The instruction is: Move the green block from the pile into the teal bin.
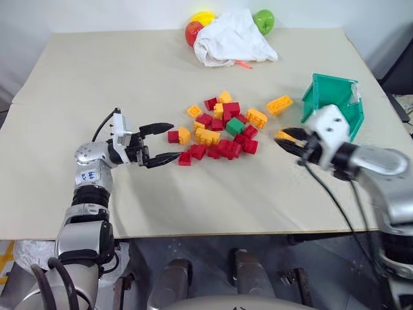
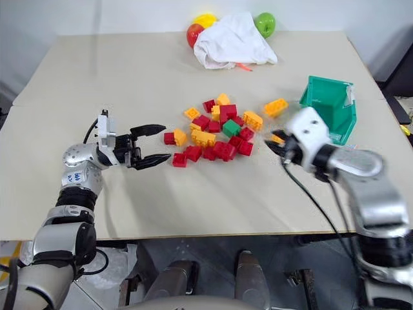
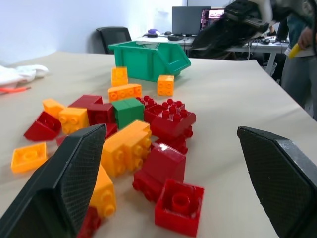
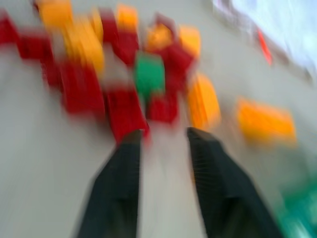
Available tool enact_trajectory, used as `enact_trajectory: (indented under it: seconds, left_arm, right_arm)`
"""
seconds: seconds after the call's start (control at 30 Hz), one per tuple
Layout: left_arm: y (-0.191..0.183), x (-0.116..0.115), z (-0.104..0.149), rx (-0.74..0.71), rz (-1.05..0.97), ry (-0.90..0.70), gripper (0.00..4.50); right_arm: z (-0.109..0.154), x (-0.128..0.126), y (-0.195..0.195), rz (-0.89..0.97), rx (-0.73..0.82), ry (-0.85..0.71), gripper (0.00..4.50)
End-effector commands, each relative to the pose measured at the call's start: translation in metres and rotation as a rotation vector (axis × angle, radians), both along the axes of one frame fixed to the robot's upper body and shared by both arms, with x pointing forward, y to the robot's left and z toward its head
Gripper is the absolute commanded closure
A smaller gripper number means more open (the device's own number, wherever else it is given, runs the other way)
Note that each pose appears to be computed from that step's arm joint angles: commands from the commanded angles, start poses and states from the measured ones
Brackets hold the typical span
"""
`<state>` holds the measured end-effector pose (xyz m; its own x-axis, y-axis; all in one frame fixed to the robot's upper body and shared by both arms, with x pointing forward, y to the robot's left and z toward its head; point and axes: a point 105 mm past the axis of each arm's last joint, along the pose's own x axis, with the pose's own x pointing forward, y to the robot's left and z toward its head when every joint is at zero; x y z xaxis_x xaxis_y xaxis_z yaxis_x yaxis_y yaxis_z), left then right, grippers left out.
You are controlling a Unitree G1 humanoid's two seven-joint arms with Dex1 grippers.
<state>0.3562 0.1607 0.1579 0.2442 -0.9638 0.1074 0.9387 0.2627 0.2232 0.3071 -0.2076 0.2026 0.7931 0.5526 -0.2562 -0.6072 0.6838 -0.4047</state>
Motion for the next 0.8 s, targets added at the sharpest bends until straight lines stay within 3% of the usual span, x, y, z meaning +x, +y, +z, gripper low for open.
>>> enact_trajectory:
  seconds: [0.03, 0.2, 0.5, 0.63, 0.8]
  left_arm:
    - [0.0, -0.001, 0.009, -0.017, -0.013, -0.033, 0.0]
    - [0.003, -0.002, 0.007, -0.012, -0.016, -0.021, 0.0]
    - [0.003, -0.001, 0.01, -0.008, -0.009, -0.029, 0.0]
    - [-0.002, -0.003, 0.01, -0.008, -0.024, -0.039, 0.0]
    - [-0.006, -0.007, 0.011, -0.019, -0.033, -0.049, 0.0]
  right_arm:
    - [0.024, -0.022, -0.016, -0.004, -0.014, -0.036, 1.58]
    - [0.022, -0.042, -0.031, -0.044, -0.064, 0.023, 0.01]
    - [0.015, 0.001, 0.021, 0.007, -0.013, 0.094, 0.01]
    - [0.008, 0.062, 0.069, -0.019, 0.062, 0.123, 0.01]
    - [-0.003, 0.109, 0.094, -0.081, 0.011, 0.182, 0.01]
